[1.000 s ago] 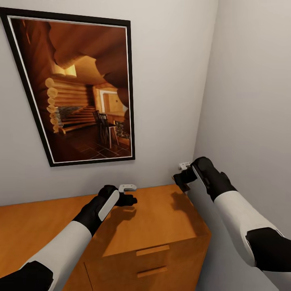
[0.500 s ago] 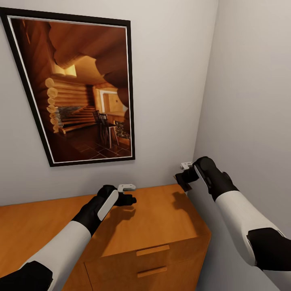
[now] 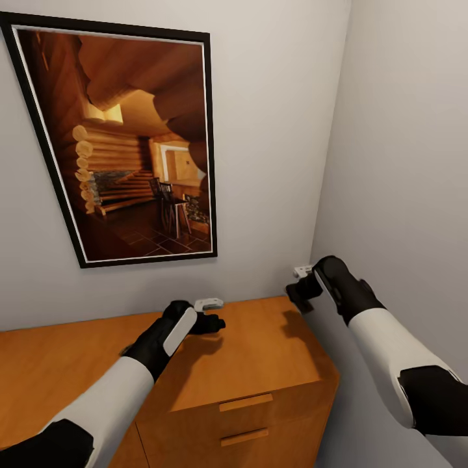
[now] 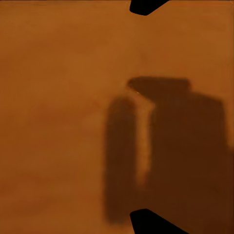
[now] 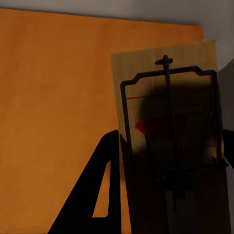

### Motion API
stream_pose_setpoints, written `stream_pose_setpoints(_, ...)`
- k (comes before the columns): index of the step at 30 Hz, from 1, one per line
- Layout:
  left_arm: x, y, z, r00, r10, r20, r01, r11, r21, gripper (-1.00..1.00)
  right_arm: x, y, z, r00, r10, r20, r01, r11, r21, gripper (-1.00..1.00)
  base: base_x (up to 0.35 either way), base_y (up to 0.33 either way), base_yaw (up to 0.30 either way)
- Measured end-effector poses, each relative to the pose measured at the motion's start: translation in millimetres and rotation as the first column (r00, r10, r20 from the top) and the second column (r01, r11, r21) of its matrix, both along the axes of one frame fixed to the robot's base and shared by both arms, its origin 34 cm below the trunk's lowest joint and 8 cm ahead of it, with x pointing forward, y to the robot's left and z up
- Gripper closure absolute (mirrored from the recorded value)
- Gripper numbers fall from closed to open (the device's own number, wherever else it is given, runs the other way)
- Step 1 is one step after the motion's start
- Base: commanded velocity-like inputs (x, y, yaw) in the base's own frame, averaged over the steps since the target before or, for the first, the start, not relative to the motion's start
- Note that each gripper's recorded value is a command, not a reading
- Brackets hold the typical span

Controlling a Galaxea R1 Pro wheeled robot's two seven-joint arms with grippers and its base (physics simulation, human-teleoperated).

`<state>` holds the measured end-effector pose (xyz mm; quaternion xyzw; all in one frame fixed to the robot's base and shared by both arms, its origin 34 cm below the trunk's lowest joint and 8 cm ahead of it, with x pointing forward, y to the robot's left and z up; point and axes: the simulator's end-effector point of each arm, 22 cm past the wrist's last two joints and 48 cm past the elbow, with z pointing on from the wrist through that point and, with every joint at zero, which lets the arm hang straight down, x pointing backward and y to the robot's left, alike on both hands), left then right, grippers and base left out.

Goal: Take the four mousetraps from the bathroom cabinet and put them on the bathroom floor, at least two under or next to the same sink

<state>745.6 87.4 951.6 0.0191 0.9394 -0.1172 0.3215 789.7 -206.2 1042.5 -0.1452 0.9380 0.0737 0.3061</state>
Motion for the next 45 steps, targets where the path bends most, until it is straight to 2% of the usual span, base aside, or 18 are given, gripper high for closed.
stream_pose_setpoints(5,-6,-8,-1,0.999,-0.027,-0.029,0.025,0.999,-0.04,-1.0,-3,-10,-10,1.0,-0.014,-0.027,0.014,1.0,-0.007,1.0,0.0,0.0,0.0)
stream_pose_setpoints(12,-14,-25,3,0.996,-0.072,-0.055,0.066,0.992,-0.105,-1.0,-3,-15,-11,0.999,-0.02,-0.03,0.02,1.0,-0.012,1.0,0.0,0.0,0.0)
stream_pose_setpoints(21,-16,-42,14,0.997,-0.065,-0.051,0.058,0.989,-0.139,-1.0,-2,-15,-7,1.0,-0.02,-0.019,0.02,1.0,-0.011,1.0,0.0,0.0,0.163)
stream_pose_setpoints(30,-13,-47,32,0.998,-0.052,-0.028,0.046,0.985,-0.166,-1.0,-2,-14,-5,1.0,-0.02,-0.015,0.02,1.0,-0.01,1.0,0.0,0.0,0.276)
stream_pose_setpoints(32,-13,-46,31,0.999,-0.045,-0.029,0.04,0.986,-0.16,-1.0,-2,-14,-5,1.0,-0.02,-0.015,0.019,1.0,-0.011,1.0,0.0,0.0,0.281)
stream_pose_setpoints(33,-10,-24,24,0.999,0.016,-0.04,-0.019,0.997,-0.074,-1.0,-2,-14,-5,1.0,-0.02,-0.015,0.019,1.0,-0.01,1.0,0.0,0.0,0.281)
stream_pose_setpoints(45,-8,-18,25,0.999,0.026,-0.03,-0.027,0.998,-0.05,-1.0,-2,-14,-6,1.0,-0.019,-0.016,0.019,1.0,-0.008,1.0,0.0,0.0,0.281)
